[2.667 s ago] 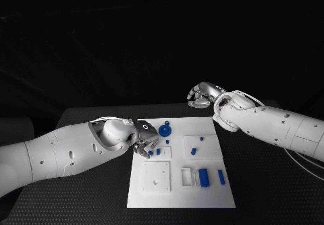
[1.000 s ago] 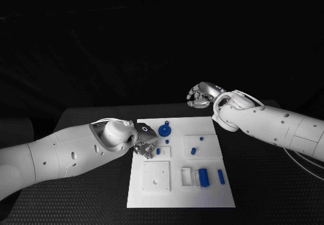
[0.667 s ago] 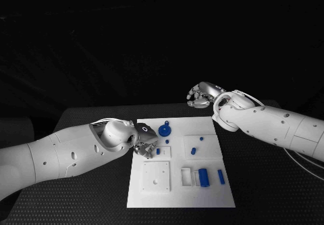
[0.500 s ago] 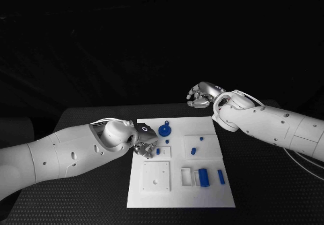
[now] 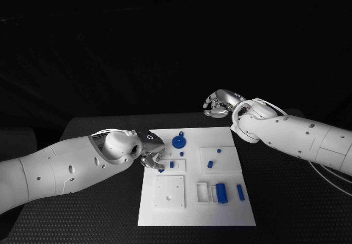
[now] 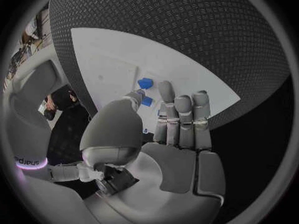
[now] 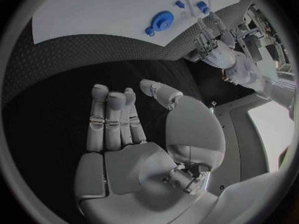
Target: Assemble the parts on the task board
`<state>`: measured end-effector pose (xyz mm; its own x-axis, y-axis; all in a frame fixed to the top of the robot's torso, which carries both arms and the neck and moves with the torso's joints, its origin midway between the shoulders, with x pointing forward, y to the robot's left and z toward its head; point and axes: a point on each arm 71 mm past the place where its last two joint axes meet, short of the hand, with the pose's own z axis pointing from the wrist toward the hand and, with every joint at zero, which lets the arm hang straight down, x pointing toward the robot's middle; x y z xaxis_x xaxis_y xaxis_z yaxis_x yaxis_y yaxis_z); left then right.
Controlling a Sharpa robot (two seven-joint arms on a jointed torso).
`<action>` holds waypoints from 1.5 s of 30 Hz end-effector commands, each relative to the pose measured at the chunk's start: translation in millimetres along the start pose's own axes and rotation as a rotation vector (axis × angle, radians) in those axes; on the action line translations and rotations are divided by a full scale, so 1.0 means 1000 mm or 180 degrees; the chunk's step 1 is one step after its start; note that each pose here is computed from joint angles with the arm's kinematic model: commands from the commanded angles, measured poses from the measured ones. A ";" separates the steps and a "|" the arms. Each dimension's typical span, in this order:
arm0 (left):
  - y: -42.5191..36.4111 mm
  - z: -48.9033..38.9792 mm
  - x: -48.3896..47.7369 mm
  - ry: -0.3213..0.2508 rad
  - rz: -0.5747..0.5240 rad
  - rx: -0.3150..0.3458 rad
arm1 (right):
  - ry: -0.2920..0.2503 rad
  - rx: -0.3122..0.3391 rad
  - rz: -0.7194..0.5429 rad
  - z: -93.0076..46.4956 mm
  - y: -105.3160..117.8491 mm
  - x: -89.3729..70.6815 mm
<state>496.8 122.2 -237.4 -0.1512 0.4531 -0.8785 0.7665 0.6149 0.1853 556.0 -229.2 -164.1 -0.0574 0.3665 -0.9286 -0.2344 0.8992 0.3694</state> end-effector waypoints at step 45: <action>0.0374 -0.0126 0.0338 0.0899 -0.2019 -0.0903 | 0.0034 -0.0011 -0.0034 0.000 -0.001 0.000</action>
<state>513.4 168.8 -253.6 -0.6428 0.1678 -0.7474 0.3526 0.9310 -0.0942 556.1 -230.4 -164.4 -0.0596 0.3642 -0.9294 -0.2314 0.9007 0.3678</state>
